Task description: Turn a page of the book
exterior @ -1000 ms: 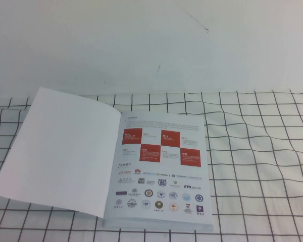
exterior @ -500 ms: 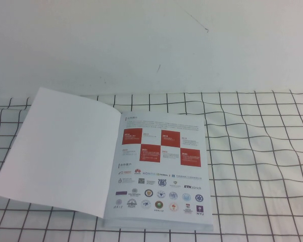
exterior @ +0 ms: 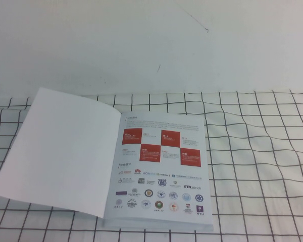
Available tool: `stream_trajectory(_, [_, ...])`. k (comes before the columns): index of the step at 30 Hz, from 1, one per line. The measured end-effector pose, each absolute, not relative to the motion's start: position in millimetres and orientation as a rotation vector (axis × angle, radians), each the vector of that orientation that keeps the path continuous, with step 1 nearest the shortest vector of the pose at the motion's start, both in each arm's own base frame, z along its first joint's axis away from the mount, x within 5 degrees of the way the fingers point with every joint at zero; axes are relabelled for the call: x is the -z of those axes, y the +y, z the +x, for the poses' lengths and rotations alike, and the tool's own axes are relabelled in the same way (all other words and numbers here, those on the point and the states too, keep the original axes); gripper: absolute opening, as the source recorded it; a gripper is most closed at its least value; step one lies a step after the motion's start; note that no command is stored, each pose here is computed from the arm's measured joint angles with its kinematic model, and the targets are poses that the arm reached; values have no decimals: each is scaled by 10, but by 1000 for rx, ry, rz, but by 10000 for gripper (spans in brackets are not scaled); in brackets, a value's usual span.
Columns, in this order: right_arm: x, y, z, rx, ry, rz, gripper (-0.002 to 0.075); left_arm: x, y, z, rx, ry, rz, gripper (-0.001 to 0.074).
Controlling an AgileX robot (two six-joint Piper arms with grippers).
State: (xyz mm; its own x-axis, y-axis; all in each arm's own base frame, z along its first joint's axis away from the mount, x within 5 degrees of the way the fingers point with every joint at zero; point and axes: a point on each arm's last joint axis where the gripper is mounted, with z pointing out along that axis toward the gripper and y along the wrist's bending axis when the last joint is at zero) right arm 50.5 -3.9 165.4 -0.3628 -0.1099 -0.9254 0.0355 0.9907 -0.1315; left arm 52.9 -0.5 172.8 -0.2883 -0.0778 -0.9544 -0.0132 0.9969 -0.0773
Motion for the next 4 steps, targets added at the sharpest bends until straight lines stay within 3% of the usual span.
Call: stream_trajectory(4, [-1654,-40,505,153,1937,-54,-2,-1728,-5,529,63,1863,-66,-2])
